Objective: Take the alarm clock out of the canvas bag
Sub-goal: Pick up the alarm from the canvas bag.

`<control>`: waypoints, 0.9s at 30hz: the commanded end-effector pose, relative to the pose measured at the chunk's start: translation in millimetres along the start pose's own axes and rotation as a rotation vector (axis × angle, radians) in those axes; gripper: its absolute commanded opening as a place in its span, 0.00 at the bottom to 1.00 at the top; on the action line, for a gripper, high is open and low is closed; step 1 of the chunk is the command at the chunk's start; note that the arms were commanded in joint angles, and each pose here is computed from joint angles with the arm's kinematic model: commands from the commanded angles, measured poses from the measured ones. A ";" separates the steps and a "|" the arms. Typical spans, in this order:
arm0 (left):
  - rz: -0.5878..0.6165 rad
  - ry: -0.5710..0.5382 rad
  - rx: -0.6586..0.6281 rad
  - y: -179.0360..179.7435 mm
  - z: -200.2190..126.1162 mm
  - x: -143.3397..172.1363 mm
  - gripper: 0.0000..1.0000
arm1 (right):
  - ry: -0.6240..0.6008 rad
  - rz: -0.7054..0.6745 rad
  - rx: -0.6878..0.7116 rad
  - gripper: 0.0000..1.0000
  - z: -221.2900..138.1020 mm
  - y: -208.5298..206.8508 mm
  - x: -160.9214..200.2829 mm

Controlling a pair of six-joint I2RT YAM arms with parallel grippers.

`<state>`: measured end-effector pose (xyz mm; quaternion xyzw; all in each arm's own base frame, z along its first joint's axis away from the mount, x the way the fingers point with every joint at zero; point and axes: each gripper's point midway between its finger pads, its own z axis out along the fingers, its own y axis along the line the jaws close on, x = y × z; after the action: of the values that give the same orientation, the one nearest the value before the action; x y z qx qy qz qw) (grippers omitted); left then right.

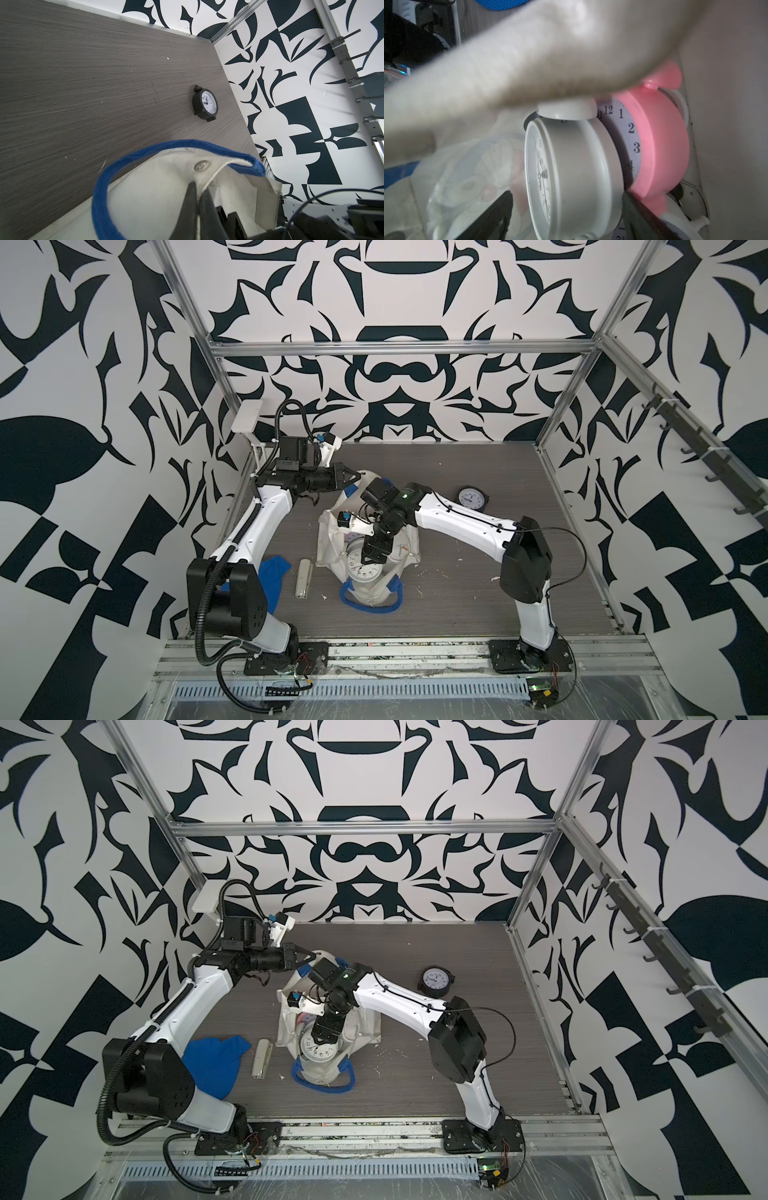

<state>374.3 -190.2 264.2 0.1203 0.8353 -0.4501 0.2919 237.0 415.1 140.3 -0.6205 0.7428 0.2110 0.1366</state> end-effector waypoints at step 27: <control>0.095 -0.053 0.074 -25.8 -10.4 -13.5 0.00 | 0.077 0.093 -0.181 0.79 6.2 43.8 20.1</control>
<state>372.5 -192.4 267.0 0.1271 0.8303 -0.4575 0.2919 217.0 409.3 141.7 -0.6079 0.7465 0.2584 0.0799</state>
